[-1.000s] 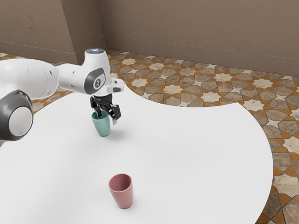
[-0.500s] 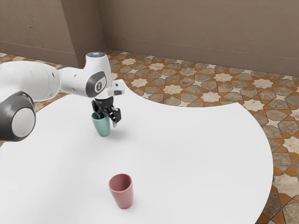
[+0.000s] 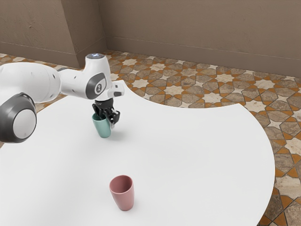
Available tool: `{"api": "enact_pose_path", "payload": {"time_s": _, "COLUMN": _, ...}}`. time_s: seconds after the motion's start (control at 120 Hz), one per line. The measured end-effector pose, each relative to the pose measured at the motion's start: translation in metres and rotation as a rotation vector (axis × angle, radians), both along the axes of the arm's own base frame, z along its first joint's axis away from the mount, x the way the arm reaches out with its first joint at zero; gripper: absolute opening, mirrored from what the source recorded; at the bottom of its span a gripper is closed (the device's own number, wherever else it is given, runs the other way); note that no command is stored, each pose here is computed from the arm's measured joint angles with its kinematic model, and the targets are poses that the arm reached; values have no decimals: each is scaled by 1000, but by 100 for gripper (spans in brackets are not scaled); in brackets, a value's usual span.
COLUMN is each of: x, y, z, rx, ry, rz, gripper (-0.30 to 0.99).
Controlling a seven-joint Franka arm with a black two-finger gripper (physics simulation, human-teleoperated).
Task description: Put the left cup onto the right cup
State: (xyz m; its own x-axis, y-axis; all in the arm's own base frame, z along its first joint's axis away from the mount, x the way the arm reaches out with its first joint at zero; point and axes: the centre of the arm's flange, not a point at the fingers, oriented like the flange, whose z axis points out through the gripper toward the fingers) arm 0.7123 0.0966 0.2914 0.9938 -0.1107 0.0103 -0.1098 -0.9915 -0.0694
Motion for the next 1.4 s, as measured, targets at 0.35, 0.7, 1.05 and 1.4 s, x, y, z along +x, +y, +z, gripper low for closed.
{"api": "enact_pose_path", "payload": {"time_s": 0.35, "x": 0, "y": 0, "z": 0, "rx": 1, "ry": -3, "rz": -9, "gripper": 0}}
{"api": "enact_pose_path", "payload": {"time_s": 0.7, "x": 1, "y": -1, "z": 4, "rx": 6, "ry": -7, "rz": -9, "gripper": -8}}
{"api": "enact_pose_path", "payload": {"time_s": 1.05, "x": -1, "y": -6, "z": 40, "rx": 11, "ry": -48, "rz": -8, "gripper": -9}}
{"api": "enact_pose_path", "payload": {"time_s": 1.4, "x": -20, "y": -34, "z": 89, "rx": 6, "ry": -72, "rz": -21, "gripper": -9}}
